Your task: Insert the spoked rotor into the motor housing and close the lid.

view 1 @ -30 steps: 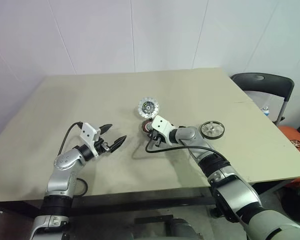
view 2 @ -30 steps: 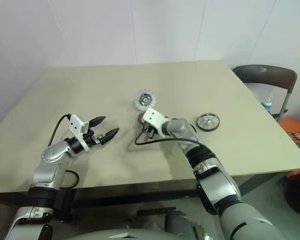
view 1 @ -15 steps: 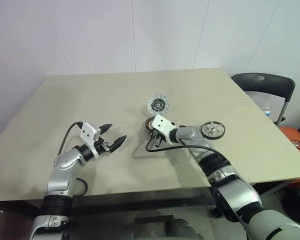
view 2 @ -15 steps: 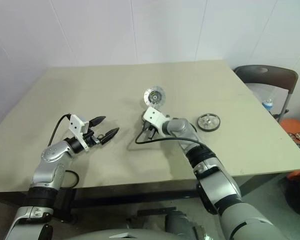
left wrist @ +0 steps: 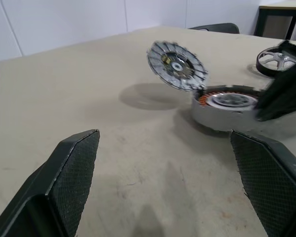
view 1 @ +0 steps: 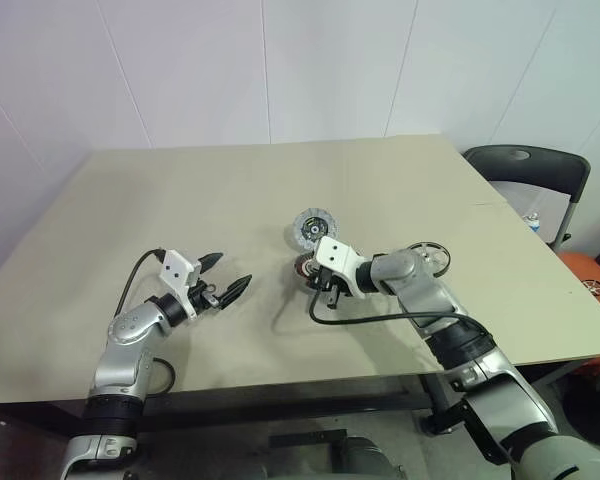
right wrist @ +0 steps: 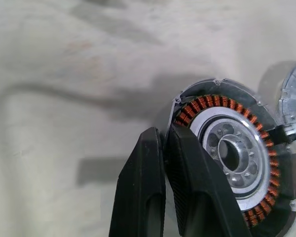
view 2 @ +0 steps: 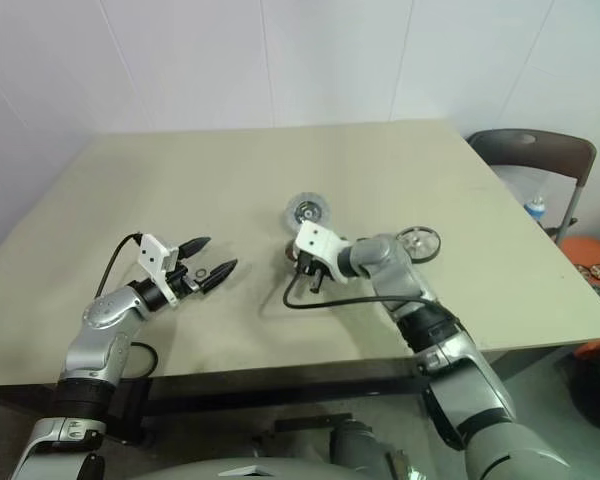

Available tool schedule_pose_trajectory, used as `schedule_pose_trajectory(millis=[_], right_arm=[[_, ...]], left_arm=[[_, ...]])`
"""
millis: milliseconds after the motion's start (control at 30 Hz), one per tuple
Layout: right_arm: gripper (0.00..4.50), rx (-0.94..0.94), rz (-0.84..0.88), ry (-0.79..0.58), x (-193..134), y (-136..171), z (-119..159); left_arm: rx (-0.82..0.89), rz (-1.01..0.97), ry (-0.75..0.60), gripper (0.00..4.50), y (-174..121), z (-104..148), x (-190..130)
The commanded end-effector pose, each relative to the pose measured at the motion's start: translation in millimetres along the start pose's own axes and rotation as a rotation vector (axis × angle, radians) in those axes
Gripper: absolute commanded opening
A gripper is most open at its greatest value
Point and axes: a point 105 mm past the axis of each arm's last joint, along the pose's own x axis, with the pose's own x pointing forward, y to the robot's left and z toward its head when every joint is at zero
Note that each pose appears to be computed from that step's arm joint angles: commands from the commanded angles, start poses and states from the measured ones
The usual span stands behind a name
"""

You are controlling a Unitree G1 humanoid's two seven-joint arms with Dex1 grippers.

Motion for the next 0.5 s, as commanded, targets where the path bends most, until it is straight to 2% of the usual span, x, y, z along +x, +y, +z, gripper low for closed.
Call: schedule_pose_trajectory(millis=[33,300,500], right_arm=[[0.30,0.005,0.045,-0.025,0.4,15.8,7.5],[0.30,0.062,0.107,-0.046,-2.3,36.3,11.6],[0.30,0.048,0.086,-0.055,-4.3,33.3,18.7]], left_arm=[[0.042,-0.017,-0.032,4.50,-2.1,12.2,4.0],[0.048,-0.019,-0.023,4.50,-1.2,10.9,4.8],[0.047,-0.024,-0.021,4.50,-1.6,9.9,5.4]])
